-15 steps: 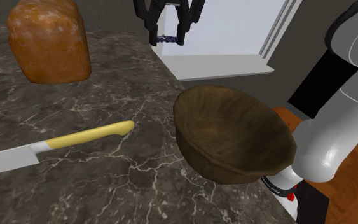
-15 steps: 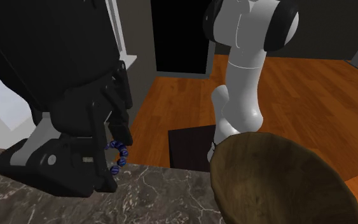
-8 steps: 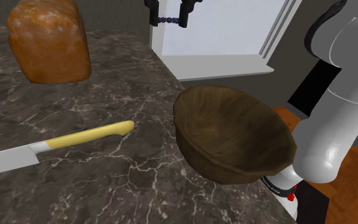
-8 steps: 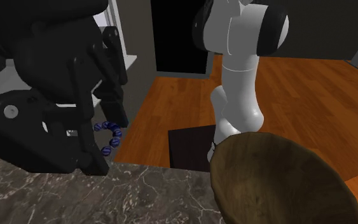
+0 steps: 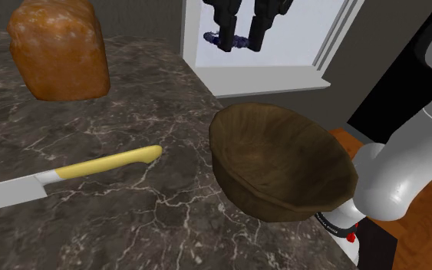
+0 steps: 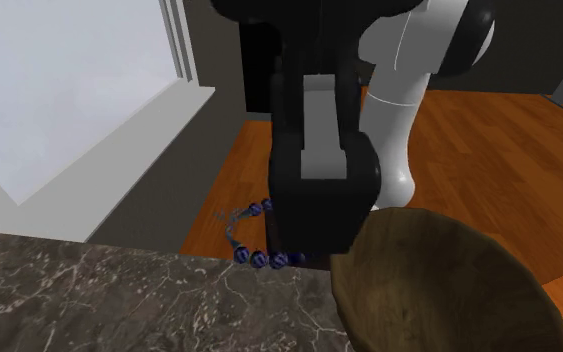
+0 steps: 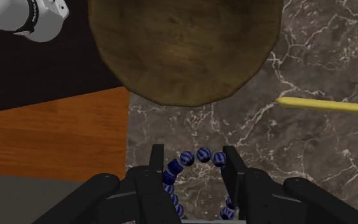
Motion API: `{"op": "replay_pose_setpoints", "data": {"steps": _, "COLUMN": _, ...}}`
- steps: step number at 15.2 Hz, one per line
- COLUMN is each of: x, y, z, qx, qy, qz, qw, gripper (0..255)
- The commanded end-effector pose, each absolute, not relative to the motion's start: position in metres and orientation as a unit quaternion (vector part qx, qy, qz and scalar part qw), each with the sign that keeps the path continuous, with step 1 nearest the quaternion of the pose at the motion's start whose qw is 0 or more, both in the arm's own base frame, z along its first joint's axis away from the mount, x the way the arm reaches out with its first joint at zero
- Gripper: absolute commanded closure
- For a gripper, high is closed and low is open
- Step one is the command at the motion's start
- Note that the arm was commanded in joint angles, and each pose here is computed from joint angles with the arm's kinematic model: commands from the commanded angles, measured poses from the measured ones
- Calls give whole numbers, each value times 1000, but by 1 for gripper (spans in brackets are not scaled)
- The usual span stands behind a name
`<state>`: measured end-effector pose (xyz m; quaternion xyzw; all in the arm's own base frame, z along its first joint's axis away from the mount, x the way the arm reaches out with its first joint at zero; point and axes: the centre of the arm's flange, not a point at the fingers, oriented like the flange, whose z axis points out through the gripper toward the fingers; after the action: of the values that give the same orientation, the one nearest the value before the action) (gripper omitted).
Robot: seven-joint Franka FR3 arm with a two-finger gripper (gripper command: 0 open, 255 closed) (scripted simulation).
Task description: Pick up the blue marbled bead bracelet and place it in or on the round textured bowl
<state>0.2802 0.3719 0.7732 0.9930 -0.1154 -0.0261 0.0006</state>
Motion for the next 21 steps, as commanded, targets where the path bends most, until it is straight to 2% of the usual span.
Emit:
{"op": "replay_pose_setpoints", "data": {"steps": 1, "x": 256, "y": 377, "z": 773, "qx": 993, "qy": -116, "qz": -27, "qw": 1, "gripper": 255}}
{"op": "replay_pose_setpoints", "data": {"steps": 9, "x": 151, "y": 397, "z": 776, "qx": 993, "qy": -116, "qz": -27, "qw": 1, "gripper": 255}}
{"op": "replay_pose_setpoints", "data": {"steps": 21, "x": 151, "y": 397, "z": 712, "qx": 993, "qy": -116, "qz": -27, "qw": 1, "gripper": 255}}
